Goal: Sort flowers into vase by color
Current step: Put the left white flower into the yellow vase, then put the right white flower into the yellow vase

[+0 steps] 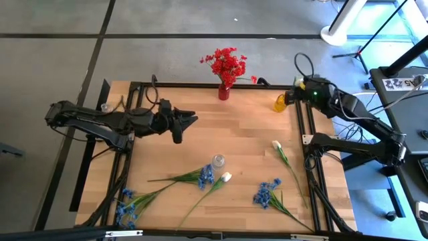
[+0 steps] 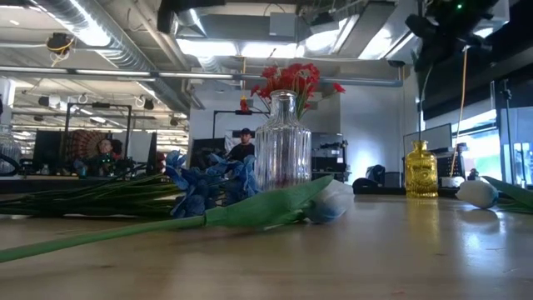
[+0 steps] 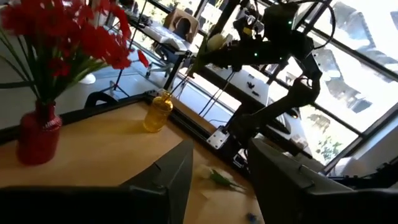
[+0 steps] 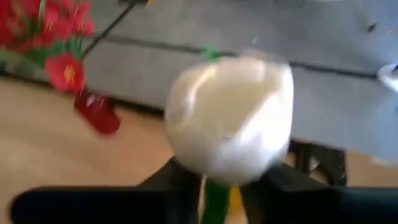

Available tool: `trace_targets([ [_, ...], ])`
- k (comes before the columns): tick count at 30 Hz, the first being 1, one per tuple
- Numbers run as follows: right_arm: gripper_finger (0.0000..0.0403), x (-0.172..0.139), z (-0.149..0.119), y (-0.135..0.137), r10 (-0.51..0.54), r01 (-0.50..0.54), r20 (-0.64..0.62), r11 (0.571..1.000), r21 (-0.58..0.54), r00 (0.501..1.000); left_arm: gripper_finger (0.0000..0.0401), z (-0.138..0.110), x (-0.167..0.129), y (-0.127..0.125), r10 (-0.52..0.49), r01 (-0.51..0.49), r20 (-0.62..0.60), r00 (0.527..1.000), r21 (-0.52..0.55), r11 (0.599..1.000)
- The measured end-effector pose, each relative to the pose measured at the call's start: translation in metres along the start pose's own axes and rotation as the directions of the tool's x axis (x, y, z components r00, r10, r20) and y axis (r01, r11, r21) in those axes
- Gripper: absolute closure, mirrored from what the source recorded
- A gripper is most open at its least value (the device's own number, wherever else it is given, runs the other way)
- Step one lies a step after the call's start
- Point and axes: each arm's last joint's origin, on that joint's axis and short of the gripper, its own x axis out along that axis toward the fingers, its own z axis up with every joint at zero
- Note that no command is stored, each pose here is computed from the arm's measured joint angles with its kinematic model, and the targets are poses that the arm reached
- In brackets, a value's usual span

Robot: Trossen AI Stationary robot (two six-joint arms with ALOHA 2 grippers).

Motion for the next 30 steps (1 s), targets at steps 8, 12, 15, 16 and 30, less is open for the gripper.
trace_targets([
  [8,0.0184,-0.010,-0.001,-0.002,0.027,-0.044,-0.260,0.997,-0.060,0.965,0.0252,0.046,-0.023,-0.014,0.065,-0.054,-0.090,0.994,0.115,0.992],
  [12,0.0141,-0.023,0.004,-0.004,0.041,-0.071,-0.400,0.996,-0.059,0.916,0.0252,0.056,-0.032,-0.014,0.120,-0.093,-0.158,0.980,0.166,0.982],
  [15,0.0130,-0.028,0.001,-0.004,0.090,-0.116,-0.520,0.993,-0.017,0.849,0.0252,0.059,-0.037,-0.012,0.155,-0.115,-0.196,0.968,0.197,0.974],
  [16,0.0129,-0.029,-0.001,-0.005,0.097,-0.120,-0.551,0.993,-0.006,0.829,0.0252,0.059,-0.039,-0.011,0.164,-0.121,-0.206,0.965,0.205,0.971],
  [30,0.0127,-0.034,-0.031,0.012,0.190,-0.203,-0.737,0.976,0.074,0.648,0.0252,0.045,-0.048,0.002,0.247,-0.190,-0.292,0.924,0.209,0.959],
])
